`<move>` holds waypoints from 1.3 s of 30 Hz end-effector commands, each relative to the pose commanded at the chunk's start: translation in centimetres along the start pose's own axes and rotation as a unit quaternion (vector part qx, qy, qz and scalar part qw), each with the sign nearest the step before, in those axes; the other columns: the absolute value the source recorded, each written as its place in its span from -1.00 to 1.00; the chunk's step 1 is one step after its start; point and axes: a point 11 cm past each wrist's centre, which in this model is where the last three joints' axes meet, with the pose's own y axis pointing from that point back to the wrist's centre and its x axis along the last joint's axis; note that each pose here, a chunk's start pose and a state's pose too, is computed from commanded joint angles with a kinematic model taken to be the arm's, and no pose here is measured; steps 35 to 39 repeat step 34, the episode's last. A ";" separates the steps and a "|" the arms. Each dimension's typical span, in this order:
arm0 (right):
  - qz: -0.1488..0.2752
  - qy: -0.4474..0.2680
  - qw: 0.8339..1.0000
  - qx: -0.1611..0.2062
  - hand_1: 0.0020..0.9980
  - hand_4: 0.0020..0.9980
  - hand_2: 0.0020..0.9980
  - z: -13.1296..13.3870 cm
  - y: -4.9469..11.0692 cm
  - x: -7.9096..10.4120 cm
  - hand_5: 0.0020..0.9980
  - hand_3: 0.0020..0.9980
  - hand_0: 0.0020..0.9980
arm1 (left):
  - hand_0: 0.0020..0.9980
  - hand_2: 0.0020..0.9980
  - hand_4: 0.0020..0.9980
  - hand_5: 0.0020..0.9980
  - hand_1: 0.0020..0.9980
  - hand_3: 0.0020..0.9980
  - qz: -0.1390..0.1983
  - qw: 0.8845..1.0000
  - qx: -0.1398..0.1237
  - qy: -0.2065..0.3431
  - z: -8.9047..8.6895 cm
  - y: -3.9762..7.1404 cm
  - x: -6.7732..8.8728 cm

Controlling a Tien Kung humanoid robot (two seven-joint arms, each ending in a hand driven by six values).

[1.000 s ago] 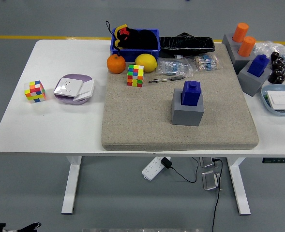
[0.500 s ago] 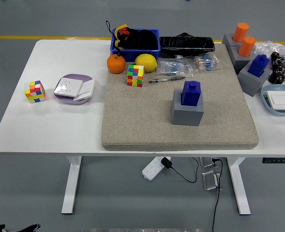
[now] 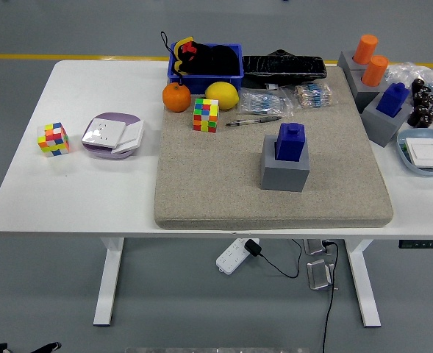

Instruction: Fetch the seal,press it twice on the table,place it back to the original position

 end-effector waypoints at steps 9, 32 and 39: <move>0.006 -0.002 1.000 0.003 0.44 0.87 0.42 -0.2 0.0 0.3 -0.81 0.43 0.56 | 0.63 0.52 0.35 -0.15 0.57 0.60 0.000 1.000 0.001 0.001 -0.1 0.0 0.0; -0.002 -0.002 1.000 0.002 0.44 0.85 0.41 -0.2 -0.3 -0.2 -0.81 0.44 0.56 | 0.63 0.52 0.35 -0.14 0.57 0.60 0.000 1.000 0.002 0.009 -0.2 0.0 0.2; -0.004 -0.002 1.000 0.001 0.44 0.85 0.41 -0.2 -0.3 -0.4 -0.81 0.44 0.56 | 0.63 0.52 0.35 -0.14 0.57 0.60 0.001 1.000 -0.001 0.010 -0.1 0.0 0.3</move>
